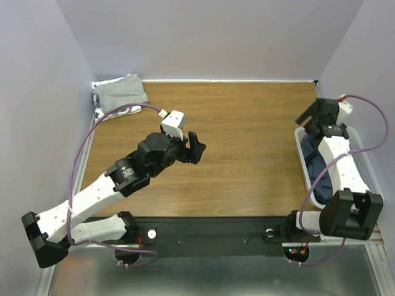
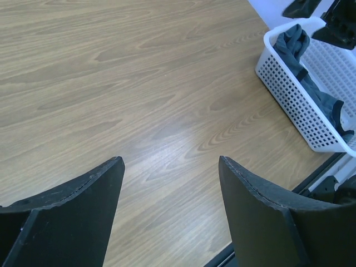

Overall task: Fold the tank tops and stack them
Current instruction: Move the tank top to the center of the board, then flatten the tank top out

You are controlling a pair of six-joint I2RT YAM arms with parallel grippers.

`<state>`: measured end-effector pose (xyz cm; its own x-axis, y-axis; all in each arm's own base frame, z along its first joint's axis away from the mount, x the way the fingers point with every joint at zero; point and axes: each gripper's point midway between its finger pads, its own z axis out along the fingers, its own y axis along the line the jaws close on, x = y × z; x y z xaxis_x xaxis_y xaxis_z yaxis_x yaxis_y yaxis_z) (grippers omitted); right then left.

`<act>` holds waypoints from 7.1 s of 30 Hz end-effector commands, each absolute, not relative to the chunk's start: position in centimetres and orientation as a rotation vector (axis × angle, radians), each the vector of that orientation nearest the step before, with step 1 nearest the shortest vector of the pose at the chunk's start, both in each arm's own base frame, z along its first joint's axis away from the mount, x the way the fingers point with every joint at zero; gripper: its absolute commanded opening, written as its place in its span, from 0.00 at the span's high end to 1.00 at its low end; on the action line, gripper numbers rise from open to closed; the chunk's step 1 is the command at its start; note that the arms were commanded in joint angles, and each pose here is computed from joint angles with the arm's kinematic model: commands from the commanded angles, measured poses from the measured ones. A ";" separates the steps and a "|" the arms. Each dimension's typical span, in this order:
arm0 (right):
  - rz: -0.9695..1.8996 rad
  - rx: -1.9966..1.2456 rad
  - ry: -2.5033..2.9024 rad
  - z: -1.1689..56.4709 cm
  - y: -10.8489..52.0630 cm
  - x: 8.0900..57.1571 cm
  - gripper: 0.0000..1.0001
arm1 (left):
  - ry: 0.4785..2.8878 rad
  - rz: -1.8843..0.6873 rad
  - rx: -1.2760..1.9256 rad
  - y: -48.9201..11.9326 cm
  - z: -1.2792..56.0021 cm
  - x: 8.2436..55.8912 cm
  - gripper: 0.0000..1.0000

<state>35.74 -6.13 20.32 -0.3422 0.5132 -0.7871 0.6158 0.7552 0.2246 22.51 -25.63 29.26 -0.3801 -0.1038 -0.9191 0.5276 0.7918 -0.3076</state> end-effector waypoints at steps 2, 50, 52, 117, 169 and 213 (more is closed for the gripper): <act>-0.206 1.094 1.986 18.8 -11.7 34.4 0.00 | 1.775 -0.756 0.353 -25.4 31.8 21.5 0.20; 0.522 0.518 1.461 53.8 -3.1 34.8 1.00 | 1.729 -0.721 0.230 -23.0 32.8 21.9 0.19; 0.599 0.425 1.430 55.9 -0.9 34.3 1.00 | 1.721 -0.709 0.196 -22.4 32.9 22.3 0.19; 0.411 -0.061 2.321 7.9 33.4 36.0 0.56 | 1.993 -0.841 -0.390 -22.9 17.7 32.0 0.35; 0.439 0.101 2.154 15.6 26.0 32.1 0.92 | 2.163 -0.886 -0.522 -28.6 7.5 35.0 0.50; 0.692 0.057 2.228 12.1 31.3 31.7 0.61 | 1.553 -0.851 -0.389 -19.4 40.0 35.8 1.00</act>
<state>30.00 29.43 9.54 -0.7305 0.2000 -0.6530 -0.1460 0.8883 0.4354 36.61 -21.21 34.97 -0.2877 -0.6488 -0.7045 0.1731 0.6882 -0.7045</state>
